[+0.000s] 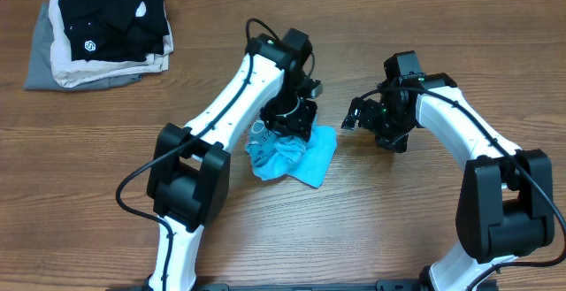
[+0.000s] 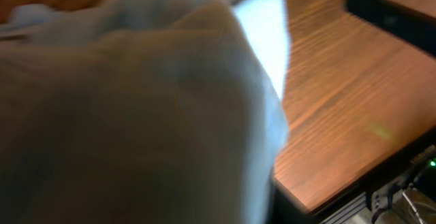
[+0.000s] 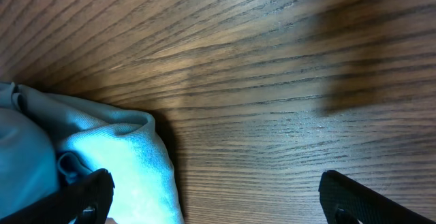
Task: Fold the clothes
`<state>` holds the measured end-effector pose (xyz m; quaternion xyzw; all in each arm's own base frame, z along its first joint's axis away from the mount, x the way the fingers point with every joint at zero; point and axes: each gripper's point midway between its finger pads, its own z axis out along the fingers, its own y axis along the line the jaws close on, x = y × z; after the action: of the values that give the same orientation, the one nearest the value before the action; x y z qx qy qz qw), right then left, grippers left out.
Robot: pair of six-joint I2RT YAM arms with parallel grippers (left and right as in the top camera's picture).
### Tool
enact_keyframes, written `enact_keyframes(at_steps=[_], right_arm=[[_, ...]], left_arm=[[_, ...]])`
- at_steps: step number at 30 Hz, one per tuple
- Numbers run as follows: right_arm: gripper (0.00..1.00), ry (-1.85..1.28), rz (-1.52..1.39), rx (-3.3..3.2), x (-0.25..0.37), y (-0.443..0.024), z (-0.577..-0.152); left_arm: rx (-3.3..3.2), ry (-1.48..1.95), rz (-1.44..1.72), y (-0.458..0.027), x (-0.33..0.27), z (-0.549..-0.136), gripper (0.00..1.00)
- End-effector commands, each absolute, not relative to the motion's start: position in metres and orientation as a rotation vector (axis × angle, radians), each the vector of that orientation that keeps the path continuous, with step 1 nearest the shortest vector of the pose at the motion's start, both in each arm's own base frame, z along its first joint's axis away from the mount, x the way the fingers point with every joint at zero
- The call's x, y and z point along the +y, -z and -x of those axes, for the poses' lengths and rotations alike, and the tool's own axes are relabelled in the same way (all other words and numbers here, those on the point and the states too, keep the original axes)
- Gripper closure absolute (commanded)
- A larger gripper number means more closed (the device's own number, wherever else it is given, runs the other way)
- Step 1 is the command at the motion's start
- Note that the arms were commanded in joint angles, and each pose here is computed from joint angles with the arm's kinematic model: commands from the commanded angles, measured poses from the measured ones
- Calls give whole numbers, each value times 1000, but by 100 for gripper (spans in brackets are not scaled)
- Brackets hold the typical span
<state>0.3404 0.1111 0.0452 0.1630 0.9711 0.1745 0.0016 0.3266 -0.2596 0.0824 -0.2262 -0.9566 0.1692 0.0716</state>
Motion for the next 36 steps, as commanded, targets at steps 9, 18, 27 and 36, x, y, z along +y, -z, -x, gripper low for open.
enact_keyframes(at_steps=[9, 18, 27, 36], right_arm=[[0, -545, -642, 3033, 83, -54, -348], [0, -640, -576, 2981, 54, -113, -369], [56, -986, -201, 2964, 138, -123, -358], [95, -1160, -28, 3040, 216, -108, -314]], left_arm=[[-2881, -617, 850, -146, -291, -322, 52], [-3053, -364, 615, -183, -212, -361, 38], [-2885, -378, 529, -114, -205, -339, 41], [-2972, -310, 345, -63, -167, -367, 50]])
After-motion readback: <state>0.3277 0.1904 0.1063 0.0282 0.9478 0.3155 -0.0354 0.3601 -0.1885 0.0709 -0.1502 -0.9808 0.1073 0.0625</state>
